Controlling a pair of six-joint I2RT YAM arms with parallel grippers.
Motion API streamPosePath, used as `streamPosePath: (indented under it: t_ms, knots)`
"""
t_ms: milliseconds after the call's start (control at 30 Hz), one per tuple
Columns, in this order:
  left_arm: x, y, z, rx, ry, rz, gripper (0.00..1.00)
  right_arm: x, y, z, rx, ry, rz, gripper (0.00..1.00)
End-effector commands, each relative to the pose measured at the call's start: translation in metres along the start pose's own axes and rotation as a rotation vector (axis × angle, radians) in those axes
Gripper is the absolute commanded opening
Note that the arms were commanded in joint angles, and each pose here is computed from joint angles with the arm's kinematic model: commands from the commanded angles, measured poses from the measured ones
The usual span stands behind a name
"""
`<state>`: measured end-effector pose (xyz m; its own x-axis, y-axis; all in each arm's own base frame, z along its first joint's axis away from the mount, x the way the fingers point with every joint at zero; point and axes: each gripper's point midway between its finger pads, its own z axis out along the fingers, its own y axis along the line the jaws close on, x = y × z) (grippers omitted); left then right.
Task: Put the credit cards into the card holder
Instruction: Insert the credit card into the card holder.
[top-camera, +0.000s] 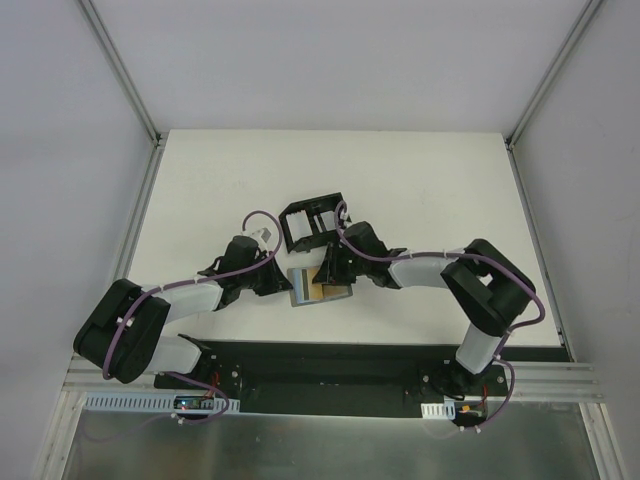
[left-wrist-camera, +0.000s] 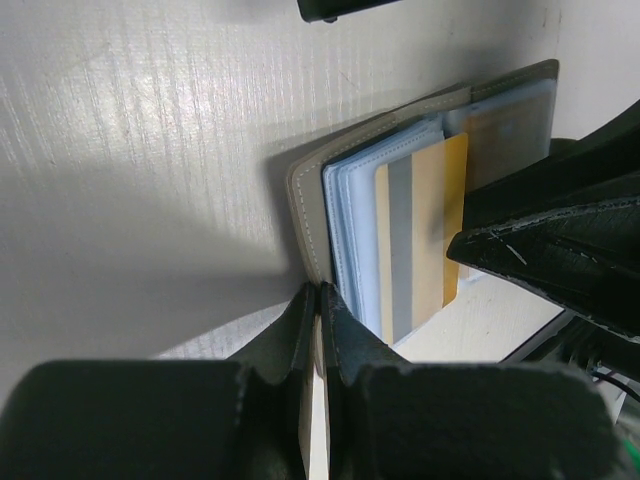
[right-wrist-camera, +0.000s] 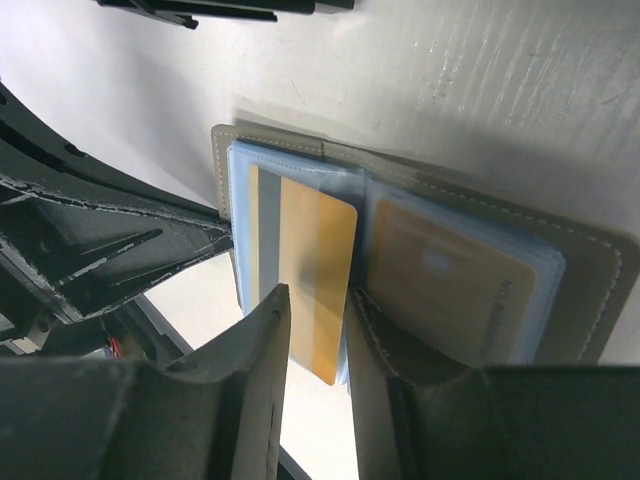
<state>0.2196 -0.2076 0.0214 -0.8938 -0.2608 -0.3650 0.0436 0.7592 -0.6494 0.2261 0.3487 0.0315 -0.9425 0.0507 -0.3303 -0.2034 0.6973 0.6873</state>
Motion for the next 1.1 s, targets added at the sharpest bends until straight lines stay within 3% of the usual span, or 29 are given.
streamPosePath:
  t_ms: [0,233,467,800,1067]
  knots:
    - [-0.006,-0.006,0.001,0.018,-0.016,0.006,0.0,-0.002,0.022,0.002,-0.005,0.02,-0.117,0.29]
    - [-0.008,-0.008,0.001,0.025,-0.017,0.011,0.0,0.0,0.028,0.0,0.07,0.057,-0.218,0.34]
    - [-0.008,-0.009,0.0,0.027,-0.019,0.01,0.0,0.007,0.019,0.003,0.132,0.093,-0.216,0.36]
    - [-0.006,-0.01,-0.005,0.042,-0.032,0.002,0.0,-0.014,0.022,-0.025,0.195,-0.031,-0.354,0.46]
    - [-0.012,-0.027,-0.015,0.098,-0.056,-0.004,0.0,0.002,0.03,-0.019,0.242,-0.041,-0.43,0.52]
